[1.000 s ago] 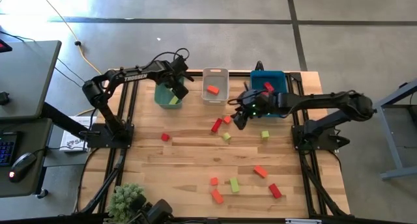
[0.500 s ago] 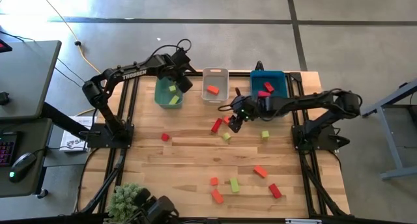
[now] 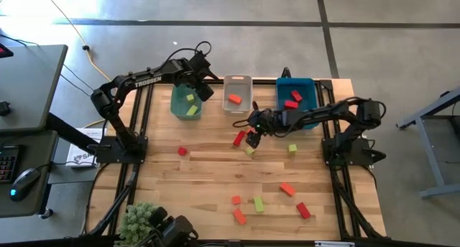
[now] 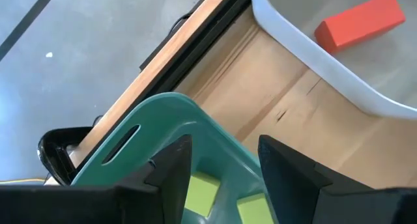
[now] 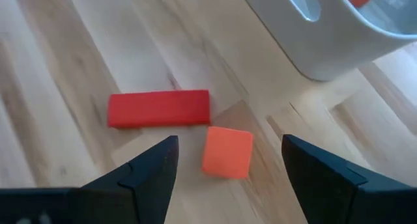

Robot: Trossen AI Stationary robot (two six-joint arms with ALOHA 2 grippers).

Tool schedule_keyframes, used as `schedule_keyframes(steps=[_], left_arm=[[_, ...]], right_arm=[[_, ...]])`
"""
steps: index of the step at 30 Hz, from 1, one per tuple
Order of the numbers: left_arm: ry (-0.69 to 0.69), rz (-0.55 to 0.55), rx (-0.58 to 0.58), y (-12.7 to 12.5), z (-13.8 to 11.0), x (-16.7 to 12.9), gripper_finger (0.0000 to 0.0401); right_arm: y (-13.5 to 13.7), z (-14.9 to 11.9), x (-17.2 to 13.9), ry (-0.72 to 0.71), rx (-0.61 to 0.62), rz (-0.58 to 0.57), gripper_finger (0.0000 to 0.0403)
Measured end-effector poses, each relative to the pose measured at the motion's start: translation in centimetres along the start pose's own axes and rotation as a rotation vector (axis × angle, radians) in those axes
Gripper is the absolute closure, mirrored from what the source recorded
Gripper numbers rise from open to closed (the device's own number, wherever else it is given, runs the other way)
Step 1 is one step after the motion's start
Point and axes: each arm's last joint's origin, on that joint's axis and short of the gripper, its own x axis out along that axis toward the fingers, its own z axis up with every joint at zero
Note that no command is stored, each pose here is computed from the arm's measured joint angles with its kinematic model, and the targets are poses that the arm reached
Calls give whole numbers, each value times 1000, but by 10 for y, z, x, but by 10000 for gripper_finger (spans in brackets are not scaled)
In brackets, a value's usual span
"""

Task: Sort & place blocks by color
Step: Put the orange block into the gray bin

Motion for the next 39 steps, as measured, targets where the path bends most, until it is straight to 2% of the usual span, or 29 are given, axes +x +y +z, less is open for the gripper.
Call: schedule_keyframes(steps=[20,24,30,39], left_arm=[[0,-2,0,0,0,0,233],[0,-7,0,0,0,0,233],[0,-17,0,-1,0,0,233],[0,-18,0,-1,0,0,233]], right_arm=[[-1,-13,36,75,-1,-42,148],[-2,-13,37,70,26,-69,185],[-6,-11,38,72,107,-51,295],[-8,-8,32,112,143,58,297]])
